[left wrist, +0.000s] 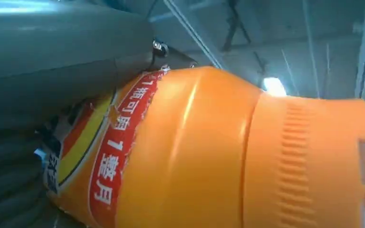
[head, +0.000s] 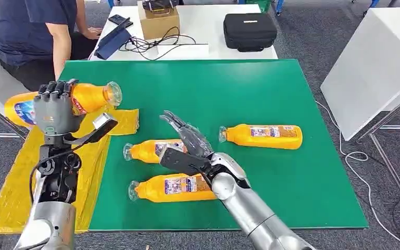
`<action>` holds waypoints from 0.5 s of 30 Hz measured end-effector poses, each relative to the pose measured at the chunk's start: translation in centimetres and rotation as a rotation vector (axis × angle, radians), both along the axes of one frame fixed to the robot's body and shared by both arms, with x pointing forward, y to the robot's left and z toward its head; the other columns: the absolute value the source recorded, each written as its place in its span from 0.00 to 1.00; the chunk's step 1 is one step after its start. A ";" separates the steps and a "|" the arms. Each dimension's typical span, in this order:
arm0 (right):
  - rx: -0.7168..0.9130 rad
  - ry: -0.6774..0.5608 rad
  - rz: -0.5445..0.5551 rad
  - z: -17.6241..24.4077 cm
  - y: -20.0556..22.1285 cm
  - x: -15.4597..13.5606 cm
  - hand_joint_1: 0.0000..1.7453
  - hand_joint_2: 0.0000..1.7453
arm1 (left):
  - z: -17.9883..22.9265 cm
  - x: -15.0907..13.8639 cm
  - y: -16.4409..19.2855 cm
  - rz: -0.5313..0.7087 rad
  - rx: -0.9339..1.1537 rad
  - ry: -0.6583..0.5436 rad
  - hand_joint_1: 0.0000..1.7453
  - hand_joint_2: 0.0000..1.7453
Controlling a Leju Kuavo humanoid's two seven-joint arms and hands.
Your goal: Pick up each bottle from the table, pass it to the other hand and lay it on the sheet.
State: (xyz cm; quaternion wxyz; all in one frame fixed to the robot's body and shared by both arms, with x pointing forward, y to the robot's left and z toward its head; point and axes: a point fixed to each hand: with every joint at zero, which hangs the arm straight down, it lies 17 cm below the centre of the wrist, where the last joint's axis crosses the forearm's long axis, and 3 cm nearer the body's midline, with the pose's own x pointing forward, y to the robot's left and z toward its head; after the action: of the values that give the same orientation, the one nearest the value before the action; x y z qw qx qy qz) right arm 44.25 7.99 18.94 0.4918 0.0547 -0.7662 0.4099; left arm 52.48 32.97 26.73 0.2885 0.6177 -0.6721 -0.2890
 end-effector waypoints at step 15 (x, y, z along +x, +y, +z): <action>0.067 0.012 0.071 0.2 1.1 -1.7 0.00 0.00 | -9.9 3.9 1.1 0.119 0.154 0.320 1.00 1.00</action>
State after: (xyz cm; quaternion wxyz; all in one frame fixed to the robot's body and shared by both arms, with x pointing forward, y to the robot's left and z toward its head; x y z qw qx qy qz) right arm 42.58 9.07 19.17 0.4791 0.1009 -0.7743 0.4009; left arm 56.42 34.02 16.83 0.3601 0.6227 -0.5559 -0.4167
